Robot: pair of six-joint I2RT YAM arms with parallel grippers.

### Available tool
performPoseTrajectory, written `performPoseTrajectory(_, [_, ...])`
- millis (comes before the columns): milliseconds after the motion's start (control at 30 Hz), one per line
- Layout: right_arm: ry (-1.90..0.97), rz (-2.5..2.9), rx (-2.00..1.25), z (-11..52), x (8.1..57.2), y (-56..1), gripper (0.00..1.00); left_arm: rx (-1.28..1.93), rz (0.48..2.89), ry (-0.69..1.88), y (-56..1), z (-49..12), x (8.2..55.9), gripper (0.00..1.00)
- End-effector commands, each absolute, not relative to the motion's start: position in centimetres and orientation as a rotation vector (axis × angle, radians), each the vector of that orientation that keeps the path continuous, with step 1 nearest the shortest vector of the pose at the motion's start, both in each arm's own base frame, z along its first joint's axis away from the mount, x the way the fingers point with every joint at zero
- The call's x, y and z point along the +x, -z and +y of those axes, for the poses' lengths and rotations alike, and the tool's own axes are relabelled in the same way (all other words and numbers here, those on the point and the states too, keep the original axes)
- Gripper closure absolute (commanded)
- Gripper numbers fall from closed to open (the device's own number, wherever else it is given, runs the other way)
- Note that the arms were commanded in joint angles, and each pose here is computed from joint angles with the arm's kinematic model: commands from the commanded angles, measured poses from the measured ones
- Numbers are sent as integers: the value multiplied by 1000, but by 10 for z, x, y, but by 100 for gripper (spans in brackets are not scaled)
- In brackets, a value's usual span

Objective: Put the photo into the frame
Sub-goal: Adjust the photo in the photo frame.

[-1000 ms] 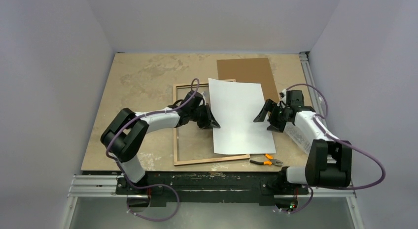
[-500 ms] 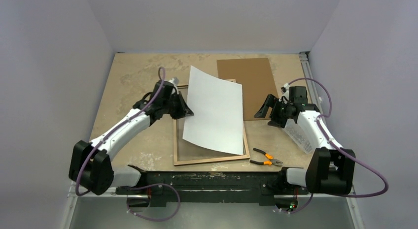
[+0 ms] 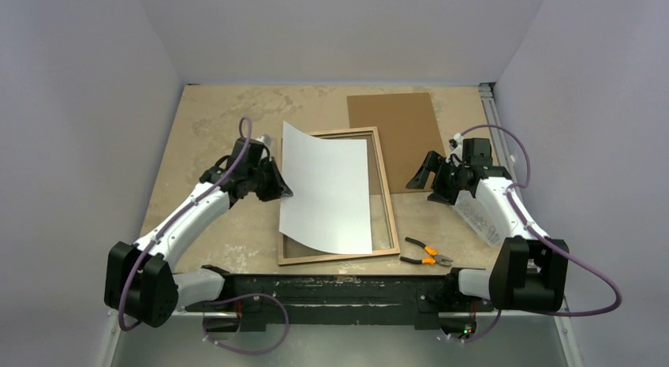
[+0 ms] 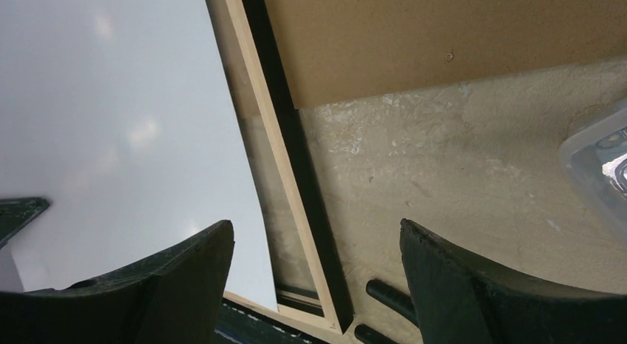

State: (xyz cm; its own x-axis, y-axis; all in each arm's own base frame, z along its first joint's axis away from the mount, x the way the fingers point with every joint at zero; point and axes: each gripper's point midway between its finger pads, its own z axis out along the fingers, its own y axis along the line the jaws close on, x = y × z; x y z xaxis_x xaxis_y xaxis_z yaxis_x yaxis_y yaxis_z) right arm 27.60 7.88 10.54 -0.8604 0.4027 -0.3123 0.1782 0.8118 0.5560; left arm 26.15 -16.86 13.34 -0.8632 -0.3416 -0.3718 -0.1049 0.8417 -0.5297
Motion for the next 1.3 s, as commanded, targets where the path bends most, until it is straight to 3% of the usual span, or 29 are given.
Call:
performPoseTrajectory(0, [-760,2561,397,82,278,-109,19,-401,2504,802,-129,-179,271,100])
performPoseTrajectory(833, [-791,2560,393,86,277,-105,19,-532,2332,898,-113,-208,281,100])
performPoseTrajectory(1167, [-796,2564,389,86,276,-104,19,-491,2394,808,-100,-211,276,100])
performPoseTrajectory(1267, [-795,2564,385,86,276,-104,18,-471,2420,757,-99,-207,275,84])
